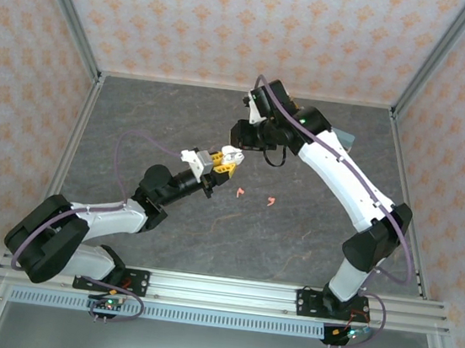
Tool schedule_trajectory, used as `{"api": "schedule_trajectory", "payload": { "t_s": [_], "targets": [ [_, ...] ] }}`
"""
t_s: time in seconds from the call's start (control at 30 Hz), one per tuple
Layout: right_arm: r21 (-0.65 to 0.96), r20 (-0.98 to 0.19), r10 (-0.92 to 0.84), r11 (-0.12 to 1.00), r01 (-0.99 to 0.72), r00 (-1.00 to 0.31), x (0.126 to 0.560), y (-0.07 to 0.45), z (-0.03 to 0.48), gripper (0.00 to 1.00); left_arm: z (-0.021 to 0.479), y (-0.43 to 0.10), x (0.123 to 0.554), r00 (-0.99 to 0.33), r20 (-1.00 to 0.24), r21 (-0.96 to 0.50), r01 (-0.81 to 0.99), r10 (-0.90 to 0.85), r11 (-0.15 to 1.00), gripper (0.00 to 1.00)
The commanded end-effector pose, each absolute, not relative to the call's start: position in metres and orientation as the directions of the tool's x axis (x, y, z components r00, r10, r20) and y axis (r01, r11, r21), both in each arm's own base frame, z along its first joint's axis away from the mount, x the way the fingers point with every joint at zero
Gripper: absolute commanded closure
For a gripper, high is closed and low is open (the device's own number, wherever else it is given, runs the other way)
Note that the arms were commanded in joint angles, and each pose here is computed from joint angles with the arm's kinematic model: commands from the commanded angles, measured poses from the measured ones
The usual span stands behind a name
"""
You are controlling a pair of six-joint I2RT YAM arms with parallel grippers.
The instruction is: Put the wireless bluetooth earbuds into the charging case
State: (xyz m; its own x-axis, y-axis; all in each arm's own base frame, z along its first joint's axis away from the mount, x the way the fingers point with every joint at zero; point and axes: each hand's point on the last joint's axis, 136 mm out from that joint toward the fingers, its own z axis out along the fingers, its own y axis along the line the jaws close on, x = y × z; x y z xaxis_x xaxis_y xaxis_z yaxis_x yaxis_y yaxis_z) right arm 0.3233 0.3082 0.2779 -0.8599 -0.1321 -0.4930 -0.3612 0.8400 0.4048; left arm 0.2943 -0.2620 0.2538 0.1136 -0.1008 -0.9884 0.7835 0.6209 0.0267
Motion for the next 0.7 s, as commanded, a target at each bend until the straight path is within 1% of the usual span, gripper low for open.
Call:
{"api": "schedule_trajectory", "payload": {
  "t_s": [0.0,0.37,0.47,0.57,0.67],
  "targets": [
    [0.41,-0.477,-0.16,0.829,-0.38,-0.864,0.302,0.299,0.281,0.75,0.279,-0.261,0.296,0.179,-0.971,0.039,0.768,-0.155,0.639,1.0],
    [0.468,-0.488,-0.114,0.803,-0.37,-0.866,0.272,0.281,0.289,0.77,0.279,-0.26,0.301,0.177,-0.972,0.035,0.754,-0.152,0.656,1.0],
    [0.461,-0.511,-0.085,0.812,-0.356,-0.855,0.27,0.272,0.293,0.76,0.279,-0.259,0.301,0.175,-0.973,0.034,0.751,-0.149,0.66,1.0],
    [0.437,-0.553,-0.02,0.844,-0.311,-0.833,0.273,0.255,0.299,0.73,0.273,-0.256,0.307,0.148,-0.98,0.016,0.73,-0.135,0.683,1.0],
    [0.424,-0.596,0.074,0.875,-0.235,-0.799,0.28,0.234,0.301,0.68,0.258,-0.252,0.322,0.068,-0.991,-0.039,0.685,-0.117,0.727,1.0]
  ]
}}
